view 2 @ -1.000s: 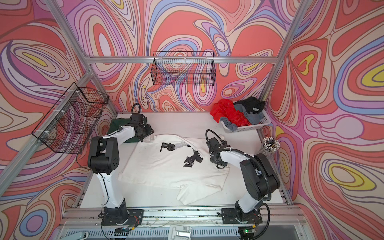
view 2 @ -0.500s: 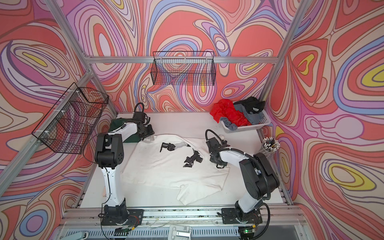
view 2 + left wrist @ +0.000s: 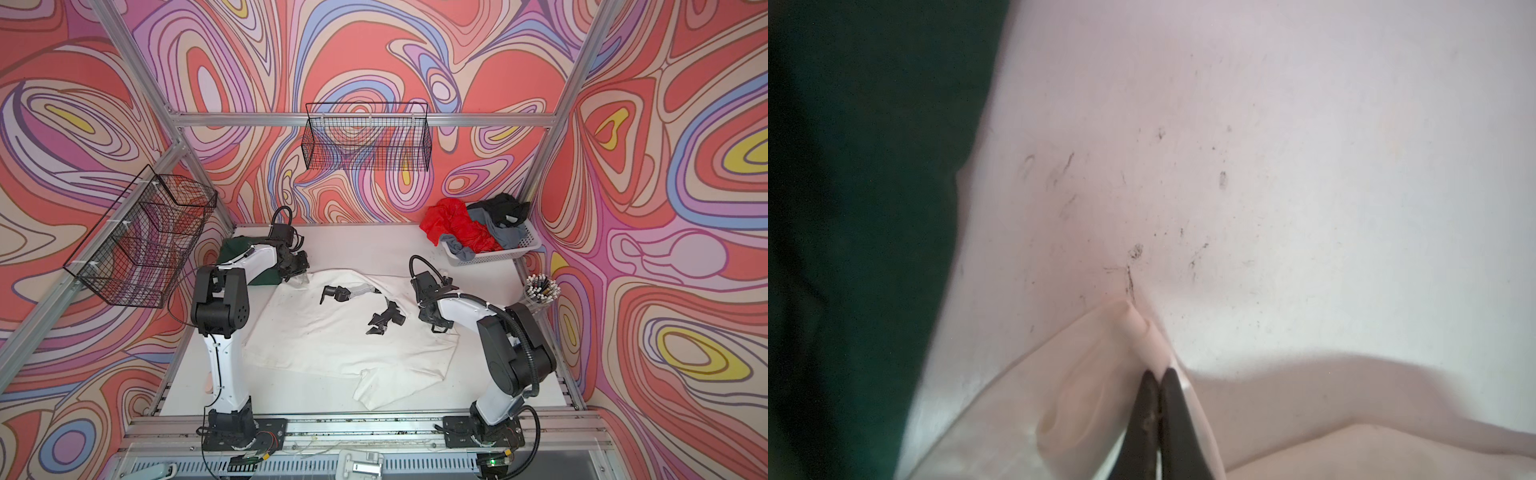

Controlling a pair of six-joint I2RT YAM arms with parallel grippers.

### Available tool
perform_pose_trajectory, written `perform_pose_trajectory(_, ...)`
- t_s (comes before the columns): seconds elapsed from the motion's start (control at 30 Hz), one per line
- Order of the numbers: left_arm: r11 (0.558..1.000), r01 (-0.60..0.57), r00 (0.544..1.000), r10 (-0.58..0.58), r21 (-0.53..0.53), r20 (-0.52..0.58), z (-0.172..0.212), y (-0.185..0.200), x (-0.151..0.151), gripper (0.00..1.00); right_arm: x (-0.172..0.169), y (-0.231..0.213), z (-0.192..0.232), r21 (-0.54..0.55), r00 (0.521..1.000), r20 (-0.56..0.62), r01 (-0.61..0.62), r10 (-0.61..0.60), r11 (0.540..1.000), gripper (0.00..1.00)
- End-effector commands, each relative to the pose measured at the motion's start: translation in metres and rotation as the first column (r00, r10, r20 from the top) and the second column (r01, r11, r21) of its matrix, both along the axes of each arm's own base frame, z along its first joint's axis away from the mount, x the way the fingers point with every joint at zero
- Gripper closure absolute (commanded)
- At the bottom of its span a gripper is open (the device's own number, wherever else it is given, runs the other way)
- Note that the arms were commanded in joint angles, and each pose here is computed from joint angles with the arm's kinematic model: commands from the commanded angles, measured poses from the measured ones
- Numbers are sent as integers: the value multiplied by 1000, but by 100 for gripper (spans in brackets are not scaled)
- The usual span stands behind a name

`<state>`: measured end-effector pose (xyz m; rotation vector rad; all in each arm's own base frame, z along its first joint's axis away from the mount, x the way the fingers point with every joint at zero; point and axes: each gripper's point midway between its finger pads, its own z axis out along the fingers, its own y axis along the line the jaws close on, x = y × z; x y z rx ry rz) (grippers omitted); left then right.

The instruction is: Fold and stack the t-shirts

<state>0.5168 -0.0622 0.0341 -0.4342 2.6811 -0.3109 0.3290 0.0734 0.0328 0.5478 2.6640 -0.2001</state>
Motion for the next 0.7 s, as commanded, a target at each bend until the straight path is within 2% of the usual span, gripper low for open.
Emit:
perform_pose_trajectory(0.0, 1000, 1, 998, -2, 16, 68, 35, 2, 8, 100, 10, 0, 9, -21, 1000, 28, 4, -3, 1000, 100)
perform_pose_trajectory(0.17, 999, -29, 992, 24, 36, 127, 55, 8, 16, 100, 20, 2, 22, -25, 998, 61, 0, 2, 1000, 100)
perform_pose_trajectory(0.33, 998, -35, 976, 26, 42, 215, 92, 9, 24, 100, 24, 4, 34, -17, 997, 82, -2, 3, 1000, 100)
perform_pose_trajectory(0.53, 992, -114, 931, 85, 61, 355, 124, 25, -3, 100, 13, -8, 62, -55, 996, 93, 11, -6, 998, 100)
perform_pose_trajectory(0.57, 990, -131, 909, 100, 50, 404, 131, 27, -5, 100, 10, -9, 67, -50, 995, 99, 11, -6, 999, 100)
perform_pose_trajectory(0.67, 984, -171, 876, 130, 48, 465, 126, 35, -22, 100, 3, -10, 78, -35, 994, 112, 12, -8, 999, 100)
